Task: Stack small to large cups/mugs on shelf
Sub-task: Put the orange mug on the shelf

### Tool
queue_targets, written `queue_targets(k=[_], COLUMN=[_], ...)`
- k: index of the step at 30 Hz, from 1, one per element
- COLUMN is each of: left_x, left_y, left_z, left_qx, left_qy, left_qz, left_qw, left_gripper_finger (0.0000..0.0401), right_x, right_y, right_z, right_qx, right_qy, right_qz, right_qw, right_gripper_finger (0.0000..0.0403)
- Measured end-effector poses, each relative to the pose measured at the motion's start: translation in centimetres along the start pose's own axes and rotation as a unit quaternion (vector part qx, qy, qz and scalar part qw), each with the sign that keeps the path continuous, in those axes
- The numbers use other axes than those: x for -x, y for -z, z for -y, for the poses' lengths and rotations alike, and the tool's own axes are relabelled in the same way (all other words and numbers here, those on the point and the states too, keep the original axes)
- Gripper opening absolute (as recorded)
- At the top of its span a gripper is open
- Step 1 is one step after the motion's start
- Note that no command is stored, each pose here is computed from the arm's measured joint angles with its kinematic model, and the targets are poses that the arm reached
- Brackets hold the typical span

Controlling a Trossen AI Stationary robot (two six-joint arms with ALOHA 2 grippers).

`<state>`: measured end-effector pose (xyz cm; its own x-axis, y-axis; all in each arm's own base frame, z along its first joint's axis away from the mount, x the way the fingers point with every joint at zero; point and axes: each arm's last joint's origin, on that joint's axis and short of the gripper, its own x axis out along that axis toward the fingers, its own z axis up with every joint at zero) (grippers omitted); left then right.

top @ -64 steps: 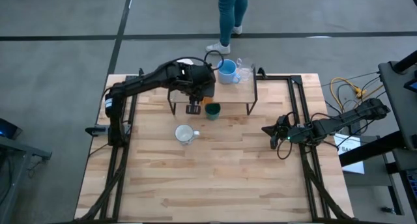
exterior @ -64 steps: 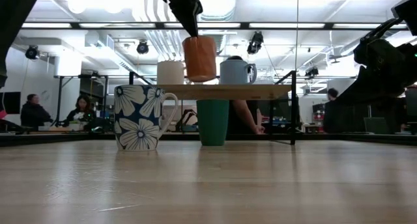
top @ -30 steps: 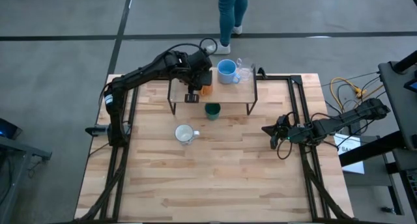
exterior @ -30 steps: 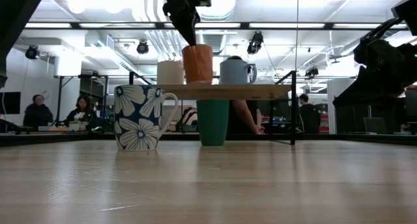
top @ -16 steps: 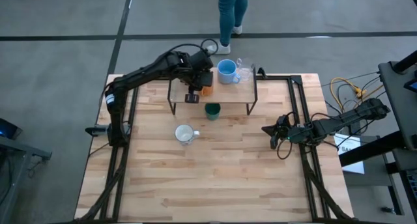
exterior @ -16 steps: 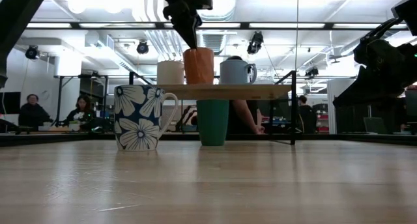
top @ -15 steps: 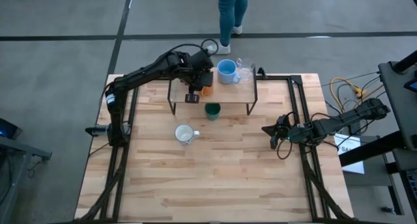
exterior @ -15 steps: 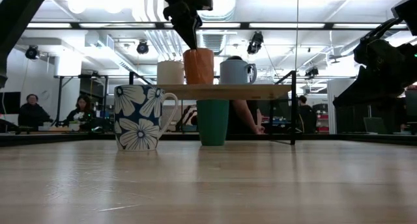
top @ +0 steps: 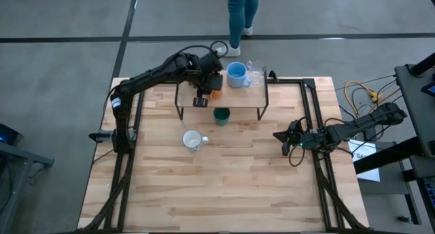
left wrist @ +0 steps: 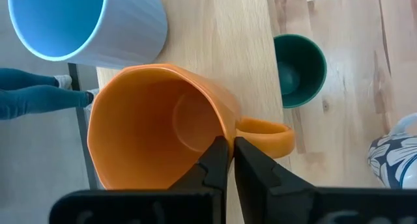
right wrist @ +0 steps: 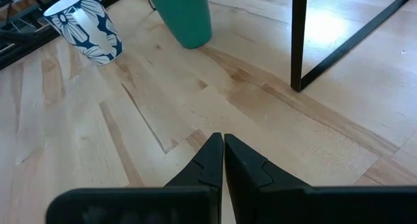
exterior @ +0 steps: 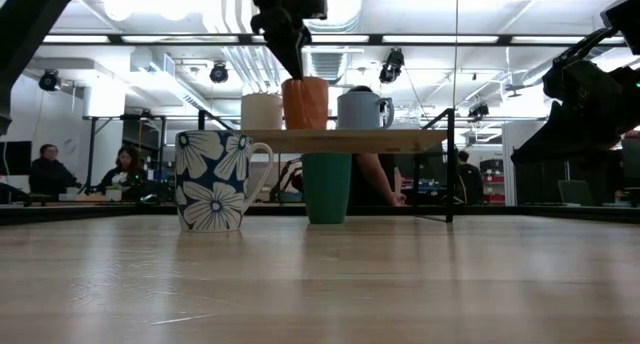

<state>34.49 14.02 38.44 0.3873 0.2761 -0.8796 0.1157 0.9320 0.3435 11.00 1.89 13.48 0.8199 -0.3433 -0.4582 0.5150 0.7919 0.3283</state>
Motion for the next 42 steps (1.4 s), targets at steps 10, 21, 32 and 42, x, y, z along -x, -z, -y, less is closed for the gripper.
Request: queue_targets(k=[10, 21, 32, 42], left_x=[0.0, -0.1, -0.2, -0.8], left_y=[-0.1, 0.1, 0.3, 0.1], left_z=[-0.4, -0.8, -1.1, -1.1], left_qx=[-0.007, -0.001, 0.003, 0.002], left_qy=[-0.010, -0.013, -0.009, -0.007], left_qz=[0.011, 0.015, 0.011, 0.010], left_qw=[1.000, 1.000, 1.000, 1.000], left_gripper_finger=[0.0000, 0.0000, 0.0000, 0.0000], right_x=[0.0, 0.0, 0.0, 0.0], right_y=[0.0, 0.0, 0.0, 0.0], right_z=[0.0, 0.0, 0.0, 0.0], right_qx=[0.000, 0.000, -0.004, -0.004], right_qy=[0.000, 0.000, 0.000, 0.000], right_qz=[0.000, 0.000, 0.000, 0.000], right_qw=[1.000, 1.000, 1.000, 1.000], right_gripper_finger=[0.0009, 0.0009, 0.0009, 0.0009])
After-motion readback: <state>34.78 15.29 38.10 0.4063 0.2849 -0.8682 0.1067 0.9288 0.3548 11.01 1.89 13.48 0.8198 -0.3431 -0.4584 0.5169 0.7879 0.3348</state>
